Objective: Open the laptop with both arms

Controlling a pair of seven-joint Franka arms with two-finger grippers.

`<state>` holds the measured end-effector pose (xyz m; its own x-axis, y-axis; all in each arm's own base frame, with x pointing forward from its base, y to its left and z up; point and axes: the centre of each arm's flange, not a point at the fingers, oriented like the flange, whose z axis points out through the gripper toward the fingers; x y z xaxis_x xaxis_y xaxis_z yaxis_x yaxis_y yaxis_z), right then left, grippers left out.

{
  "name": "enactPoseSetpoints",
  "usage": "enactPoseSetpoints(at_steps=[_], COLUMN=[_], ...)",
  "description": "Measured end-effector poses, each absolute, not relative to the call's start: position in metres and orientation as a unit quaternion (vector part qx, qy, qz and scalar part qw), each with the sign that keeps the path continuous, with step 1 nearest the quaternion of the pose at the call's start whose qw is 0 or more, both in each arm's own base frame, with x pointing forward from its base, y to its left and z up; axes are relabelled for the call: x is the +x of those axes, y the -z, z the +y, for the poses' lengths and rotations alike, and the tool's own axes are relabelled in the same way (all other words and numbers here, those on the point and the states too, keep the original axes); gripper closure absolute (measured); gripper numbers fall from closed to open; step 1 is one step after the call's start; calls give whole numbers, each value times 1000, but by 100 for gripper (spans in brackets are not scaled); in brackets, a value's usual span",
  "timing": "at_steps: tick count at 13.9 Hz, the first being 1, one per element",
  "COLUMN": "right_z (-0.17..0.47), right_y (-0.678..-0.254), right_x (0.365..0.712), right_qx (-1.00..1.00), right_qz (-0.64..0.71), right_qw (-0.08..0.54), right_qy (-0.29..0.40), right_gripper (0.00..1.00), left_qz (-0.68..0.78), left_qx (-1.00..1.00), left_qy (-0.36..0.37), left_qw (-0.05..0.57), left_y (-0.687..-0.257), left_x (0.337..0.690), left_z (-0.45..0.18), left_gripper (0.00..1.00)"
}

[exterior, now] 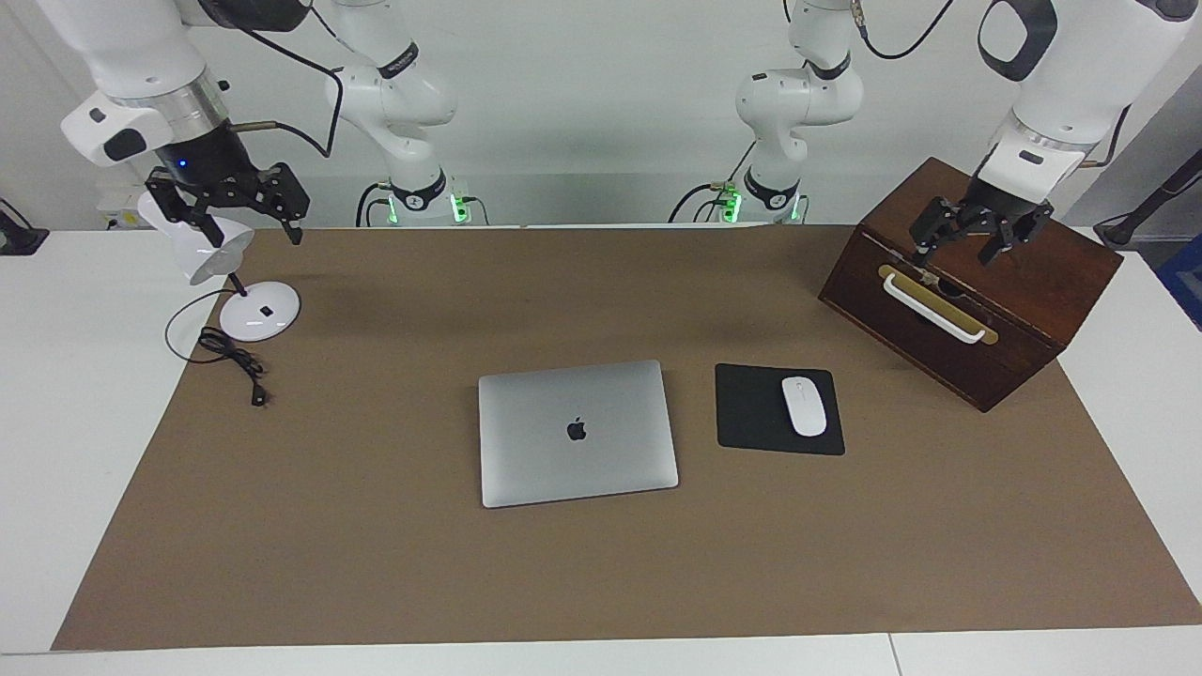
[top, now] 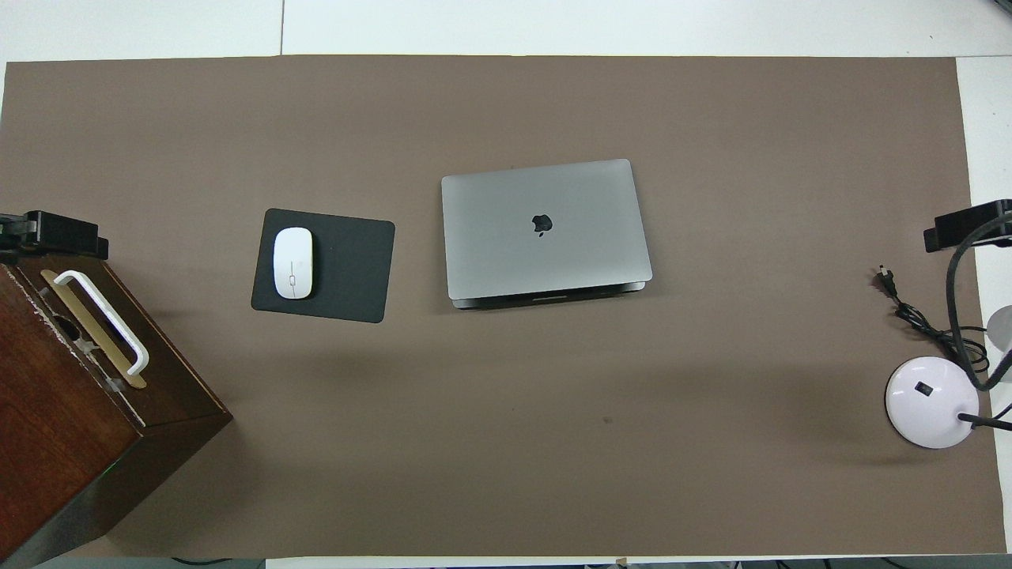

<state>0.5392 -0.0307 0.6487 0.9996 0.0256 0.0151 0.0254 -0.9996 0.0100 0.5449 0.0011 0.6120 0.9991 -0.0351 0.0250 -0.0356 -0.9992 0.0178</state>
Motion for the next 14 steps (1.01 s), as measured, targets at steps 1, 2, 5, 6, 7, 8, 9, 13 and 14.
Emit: enactPoseSetpoints(at_steps=[1,2,5,6,7,8,9,13,14], right_z=[-31,-31,-31,-31,-31,-31,-31,-31,-31], right_y=[-649,-649,-648,-648,-648,-648,-648,-649,-649], right_x=[539,539,539,539,539,539,539,539,539], right_qx=[1000,1000,1000,1000,1000,1000,1000,1000,1000], right_qz=[13,13,13,13,13,13,13,13,13], right_qw=[5,5,5,5,5,5,5,5,5], right_qy=[-8,-8,-7,-7,-7,-7,-7,-8,-8], right_gripper=[0,0,0,0,0,0,0,0,0], left_qz=[-18,-17,-17,-17,-17,-17,-17,-18,-18], left_qx=[1000,1000,1000,1000,1000,1000,1000,1000,1000], left_qy=[-12,-12,-12,-12,-13,-13,-13,-15,-15], left_qw=[9,9,9,9,9,9,9,9,9], left_y=[-612,-612,-612,-612,-612,-612,-613,-615,-615], left_x=[545,545,545,545,545,545,545,543,543], left_z=[1,1,1,2,2,2,2,1,1], left_gripper=[0,0,0,0,0,0,0,0,0])
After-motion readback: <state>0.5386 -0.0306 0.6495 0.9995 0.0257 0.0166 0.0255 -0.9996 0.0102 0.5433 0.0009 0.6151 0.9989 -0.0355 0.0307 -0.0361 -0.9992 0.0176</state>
